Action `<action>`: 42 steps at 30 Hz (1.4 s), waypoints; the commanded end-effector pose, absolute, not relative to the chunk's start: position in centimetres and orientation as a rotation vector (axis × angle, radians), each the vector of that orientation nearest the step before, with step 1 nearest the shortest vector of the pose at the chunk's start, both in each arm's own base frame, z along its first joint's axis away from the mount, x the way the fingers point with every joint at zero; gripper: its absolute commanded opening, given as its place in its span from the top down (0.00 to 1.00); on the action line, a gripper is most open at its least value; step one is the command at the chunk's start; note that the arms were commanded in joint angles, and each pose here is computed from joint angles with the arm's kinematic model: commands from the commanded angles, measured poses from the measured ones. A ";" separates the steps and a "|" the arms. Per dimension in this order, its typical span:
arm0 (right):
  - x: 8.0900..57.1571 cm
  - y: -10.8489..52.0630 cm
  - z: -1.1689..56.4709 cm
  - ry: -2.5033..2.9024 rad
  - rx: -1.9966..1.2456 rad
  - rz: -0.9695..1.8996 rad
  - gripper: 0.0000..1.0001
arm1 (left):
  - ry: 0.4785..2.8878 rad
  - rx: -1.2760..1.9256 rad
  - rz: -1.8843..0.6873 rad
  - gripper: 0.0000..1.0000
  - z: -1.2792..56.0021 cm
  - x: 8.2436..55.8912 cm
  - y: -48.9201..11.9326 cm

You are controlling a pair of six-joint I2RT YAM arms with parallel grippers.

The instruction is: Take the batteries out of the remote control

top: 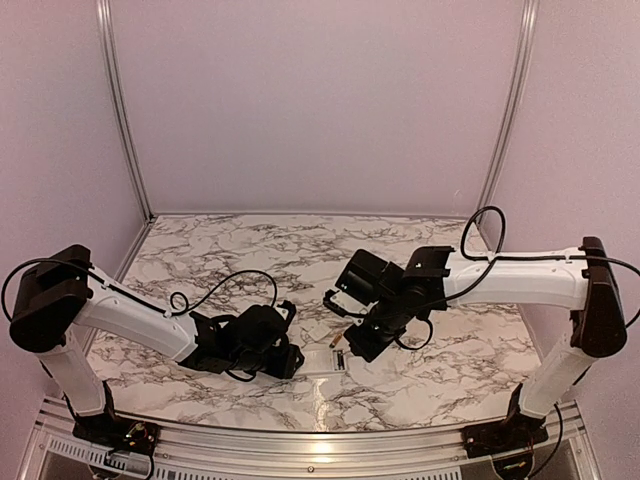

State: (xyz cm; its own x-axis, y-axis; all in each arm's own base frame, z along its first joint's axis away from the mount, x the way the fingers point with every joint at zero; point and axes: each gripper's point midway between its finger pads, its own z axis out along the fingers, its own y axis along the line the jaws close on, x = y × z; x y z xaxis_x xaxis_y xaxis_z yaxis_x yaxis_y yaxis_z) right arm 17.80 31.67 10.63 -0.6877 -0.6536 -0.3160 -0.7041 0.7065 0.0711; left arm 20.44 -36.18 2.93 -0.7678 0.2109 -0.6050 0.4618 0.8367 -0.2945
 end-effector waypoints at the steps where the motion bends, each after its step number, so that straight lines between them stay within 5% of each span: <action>1: 17.8 32.7 10.1 2.630 -1.095 0.304 1.00 | 2.504 0.576 -0.505 0.49 0.8 19.3 -35.3; 42: 17.8 30.0 7.2 2.717 -1.193 0.038 1.00 | 2.507 0.578 -0.488 0.51 0.6 19.4 -35.1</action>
State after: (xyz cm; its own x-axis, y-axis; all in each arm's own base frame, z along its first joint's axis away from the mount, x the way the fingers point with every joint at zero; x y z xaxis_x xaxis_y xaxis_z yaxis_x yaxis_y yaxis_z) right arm 18.01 31.87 7.63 -0.6677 -0.6997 -0.2543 -0.7286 0.6843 0.0302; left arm 20.40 -36.30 2.94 -0.7660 0.2140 -0.6062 0.4662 0.8342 -0.2946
